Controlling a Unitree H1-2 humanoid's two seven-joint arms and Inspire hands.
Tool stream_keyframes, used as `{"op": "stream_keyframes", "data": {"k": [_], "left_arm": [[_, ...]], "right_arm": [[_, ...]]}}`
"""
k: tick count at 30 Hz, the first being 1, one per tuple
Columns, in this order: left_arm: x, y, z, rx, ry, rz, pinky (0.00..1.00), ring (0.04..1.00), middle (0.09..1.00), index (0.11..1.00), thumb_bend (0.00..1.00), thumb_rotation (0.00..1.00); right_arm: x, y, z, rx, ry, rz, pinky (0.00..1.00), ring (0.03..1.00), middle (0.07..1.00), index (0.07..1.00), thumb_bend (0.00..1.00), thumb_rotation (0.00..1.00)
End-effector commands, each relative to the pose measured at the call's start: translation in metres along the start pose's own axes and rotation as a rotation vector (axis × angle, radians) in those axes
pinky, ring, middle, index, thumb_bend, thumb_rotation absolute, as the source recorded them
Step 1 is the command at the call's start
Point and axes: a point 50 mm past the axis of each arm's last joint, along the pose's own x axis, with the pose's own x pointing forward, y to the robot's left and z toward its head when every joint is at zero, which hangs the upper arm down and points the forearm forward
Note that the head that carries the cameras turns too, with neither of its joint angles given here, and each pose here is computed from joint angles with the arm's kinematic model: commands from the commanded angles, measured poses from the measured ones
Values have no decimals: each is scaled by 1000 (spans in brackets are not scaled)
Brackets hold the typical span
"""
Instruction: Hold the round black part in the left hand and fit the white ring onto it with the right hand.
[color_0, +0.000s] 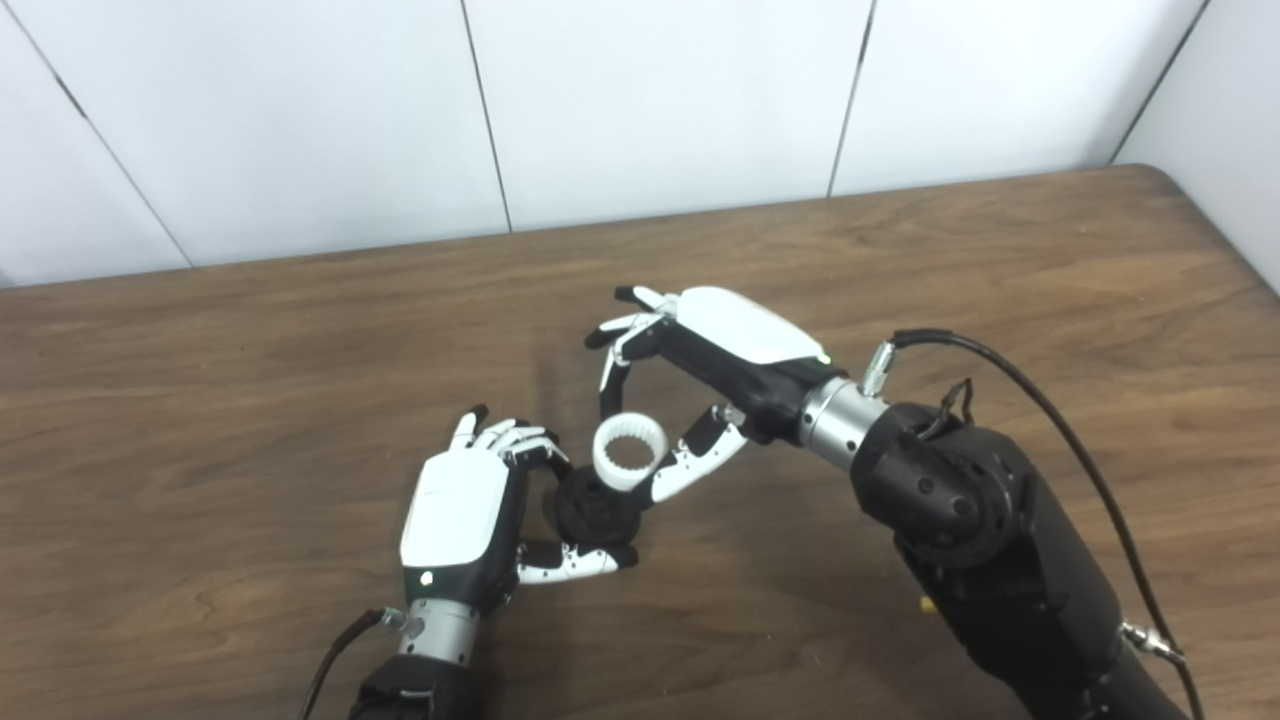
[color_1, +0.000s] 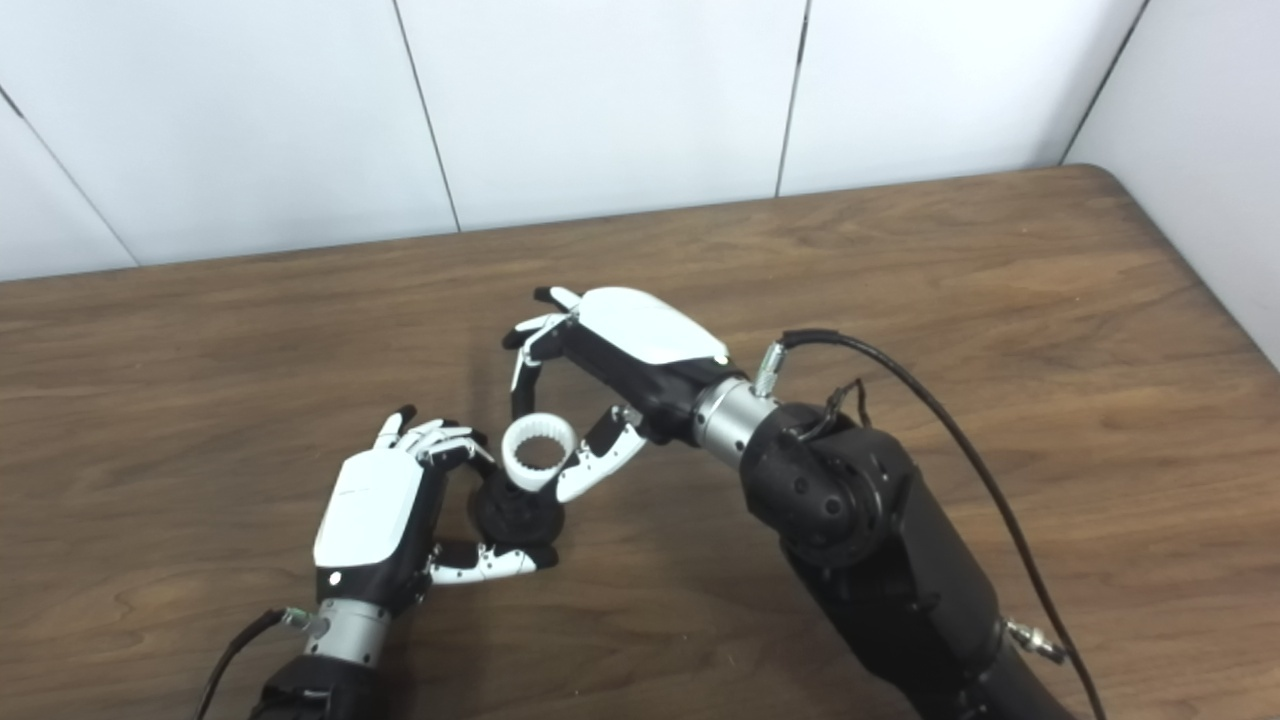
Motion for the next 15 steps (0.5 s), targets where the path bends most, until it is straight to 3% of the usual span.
{"op": "stream_keyframes", "data": {"k": [1,15], "left_arm": [[1,-11,3,15,-1,-68,965,832,743,483,525,52],[3,-12,7,29,-3,-76,978,837,748,484,525,53]], "right_arm": [[4,-7,9,-32,-42,-36,1000,1000,861,486,516,140],[15,10,2,-57,-31,-18,1000,1000,864,486,516,135]]}}
